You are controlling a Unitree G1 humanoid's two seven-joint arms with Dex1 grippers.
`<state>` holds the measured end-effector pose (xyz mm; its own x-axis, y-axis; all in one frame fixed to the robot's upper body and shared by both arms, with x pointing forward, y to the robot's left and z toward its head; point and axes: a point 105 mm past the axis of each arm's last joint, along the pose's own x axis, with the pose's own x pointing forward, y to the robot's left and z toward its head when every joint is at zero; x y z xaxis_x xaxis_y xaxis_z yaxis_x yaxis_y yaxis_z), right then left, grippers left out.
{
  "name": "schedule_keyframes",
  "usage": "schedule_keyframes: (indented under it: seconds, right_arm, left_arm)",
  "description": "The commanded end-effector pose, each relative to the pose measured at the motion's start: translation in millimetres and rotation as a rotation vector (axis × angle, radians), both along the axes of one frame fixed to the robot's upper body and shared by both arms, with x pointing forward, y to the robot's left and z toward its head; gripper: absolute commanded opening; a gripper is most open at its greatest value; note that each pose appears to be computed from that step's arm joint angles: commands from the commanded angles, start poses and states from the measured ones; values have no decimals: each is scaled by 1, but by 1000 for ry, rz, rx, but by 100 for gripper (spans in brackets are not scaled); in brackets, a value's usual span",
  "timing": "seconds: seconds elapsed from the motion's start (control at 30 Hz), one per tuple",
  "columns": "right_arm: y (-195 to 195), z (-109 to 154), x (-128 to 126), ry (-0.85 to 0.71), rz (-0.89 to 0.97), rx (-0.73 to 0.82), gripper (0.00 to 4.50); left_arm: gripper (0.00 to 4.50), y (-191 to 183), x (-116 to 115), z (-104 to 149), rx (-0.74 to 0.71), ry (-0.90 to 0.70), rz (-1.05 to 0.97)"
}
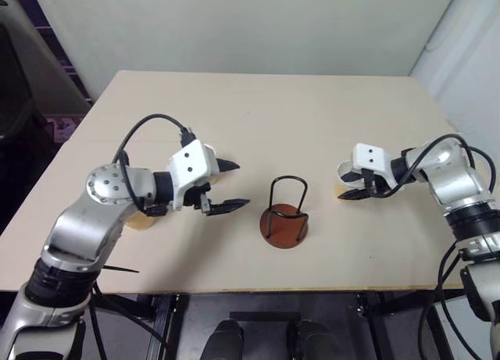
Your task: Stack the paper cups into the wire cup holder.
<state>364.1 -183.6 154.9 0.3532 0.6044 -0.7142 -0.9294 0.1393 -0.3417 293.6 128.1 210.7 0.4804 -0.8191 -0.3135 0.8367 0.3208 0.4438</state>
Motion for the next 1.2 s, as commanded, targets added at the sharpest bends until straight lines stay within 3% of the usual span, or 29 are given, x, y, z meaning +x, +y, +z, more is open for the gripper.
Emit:
schedule_keyframes:
  seconds: [0.03, 0.1, 0.3, 0.4, 0.6, 0.73, 0.83, 1.07, 1.2]
  right_arm:
    - [0, 26, -1, -50, 38, 22, 58]
    - [2, 46, -9, -58, 86, 67, 3]
    - [25, 115, -44, -93, 231, 263, 3]
    - [66, 145, -73, -94, 386, 409, 3]
    - [102, 117, -88, -35, 445, 393, 3]
    - [106, 103, -90, 1, 453, 362, 3]
    - [103, 91, -88, 20, 444, 327, 64]
    - [106, 79, -83, 20, 438, 284, 312]
    - [106, 86, -80, -11, 426, 302, 446]
  left_arm:
    - [395, 5, -3, 11, -3, -48, 18]
    - [395, 9, -2, 12, -1, -50, 30]
    - [395, 24, -6, 12, 13, -33, 38]
    - [395, 33, -8, 10, 33, -15, 44]
    - [395, 38, -6, 8, 60, -11, 55]
    - [395, 37, -9, 9, 64, -10, 52]
    - [395, 36, -12, 8, 64, -5, 50]
    - [395, 37, -12, 9, 69, -18, 69]
    - [395, 50, 19, 16, 114, -134, 210]
